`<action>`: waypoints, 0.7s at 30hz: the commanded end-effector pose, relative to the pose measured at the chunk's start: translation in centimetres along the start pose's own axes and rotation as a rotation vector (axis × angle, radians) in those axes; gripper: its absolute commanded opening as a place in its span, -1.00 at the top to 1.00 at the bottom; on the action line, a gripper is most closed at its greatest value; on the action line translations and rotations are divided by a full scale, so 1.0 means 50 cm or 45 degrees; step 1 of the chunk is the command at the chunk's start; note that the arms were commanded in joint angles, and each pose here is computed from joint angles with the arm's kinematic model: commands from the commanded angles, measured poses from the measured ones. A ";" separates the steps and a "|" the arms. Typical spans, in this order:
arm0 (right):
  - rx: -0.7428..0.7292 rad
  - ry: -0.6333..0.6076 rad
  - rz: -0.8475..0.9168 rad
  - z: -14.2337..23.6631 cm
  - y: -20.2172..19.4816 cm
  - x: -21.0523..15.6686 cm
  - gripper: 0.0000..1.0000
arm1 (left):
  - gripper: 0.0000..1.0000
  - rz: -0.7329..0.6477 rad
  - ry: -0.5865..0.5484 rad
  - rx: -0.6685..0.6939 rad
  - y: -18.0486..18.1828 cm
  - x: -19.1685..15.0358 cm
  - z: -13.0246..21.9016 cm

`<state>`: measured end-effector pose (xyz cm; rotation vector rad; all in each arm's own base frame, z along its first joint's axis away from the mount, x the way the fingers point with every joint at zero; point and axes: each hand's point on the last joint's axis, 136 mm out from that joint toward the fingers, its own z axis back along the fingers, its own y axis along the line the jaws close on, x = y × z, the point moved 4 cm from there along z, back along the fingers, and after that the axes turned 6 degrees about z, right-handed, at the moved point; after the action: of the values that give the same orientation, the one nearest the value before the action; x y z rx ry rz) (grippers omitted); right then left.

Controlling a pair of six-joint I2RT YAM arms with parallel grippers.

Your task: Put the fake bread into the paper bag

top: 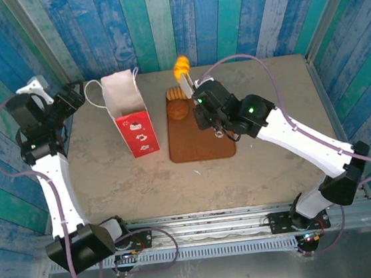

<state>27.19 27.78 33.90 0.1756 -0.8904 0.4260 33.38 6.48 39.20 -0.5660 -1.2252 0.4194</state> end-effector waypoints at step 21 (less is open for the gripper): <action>0.306 -0.480 0.148 0.135 0.205 0.200 0.98 | -0.21 0.017 0.250 -0.253 0.006 -0.033 -0.139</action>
<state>23.46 36.35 45.02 0.4145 -1.1992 0.6045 38.44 5.16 35.68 -0.7421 -1.0759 0.3008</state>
